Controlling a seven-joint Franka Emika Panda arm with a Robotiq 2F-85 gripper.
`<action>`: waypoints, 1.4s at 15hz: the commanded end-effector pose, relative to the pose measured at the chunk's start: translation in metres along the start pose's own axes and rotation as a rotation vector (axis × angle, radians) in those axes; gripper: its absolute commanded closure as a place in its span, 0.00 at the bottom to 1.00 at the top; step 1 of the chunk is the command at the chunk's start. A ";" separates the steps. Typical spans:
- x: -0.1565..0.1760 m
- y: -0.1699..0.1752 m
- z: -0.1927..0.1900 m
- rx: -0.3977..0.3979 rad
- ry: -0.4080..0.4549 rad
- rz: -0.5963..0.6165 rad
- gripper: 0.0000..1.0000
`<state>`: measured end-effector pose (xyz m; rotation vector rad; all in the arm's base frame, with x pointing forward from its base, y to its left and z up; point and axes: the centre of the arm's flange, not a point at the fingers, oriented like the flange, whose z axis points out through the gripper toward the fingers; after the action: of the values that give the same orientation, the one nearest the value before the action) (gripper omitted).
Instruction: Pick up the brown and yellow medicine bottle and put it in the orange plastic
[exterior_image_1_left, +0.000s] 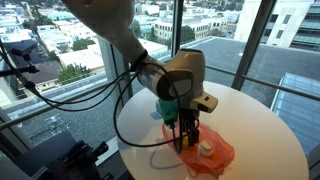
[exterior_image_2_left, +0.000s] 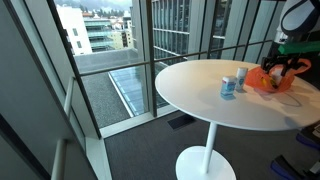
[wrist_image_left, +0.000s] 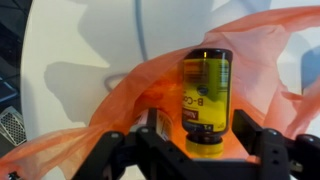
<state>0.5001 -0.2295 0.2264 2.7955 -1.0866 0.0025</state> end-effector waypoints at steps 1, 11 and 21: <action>0.002 0.005 -0.017 -0.004 -0.010 0.003 0.00; -0.043 0.016 -0.085 -0.016 -0.098 -0.103 0.00; -0.138 -0.009 -0.163 -0.085 -0.148 -0.373 0.00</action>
<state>0.4370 -0.1315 0.3475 2.8805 -0.6698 -0.2976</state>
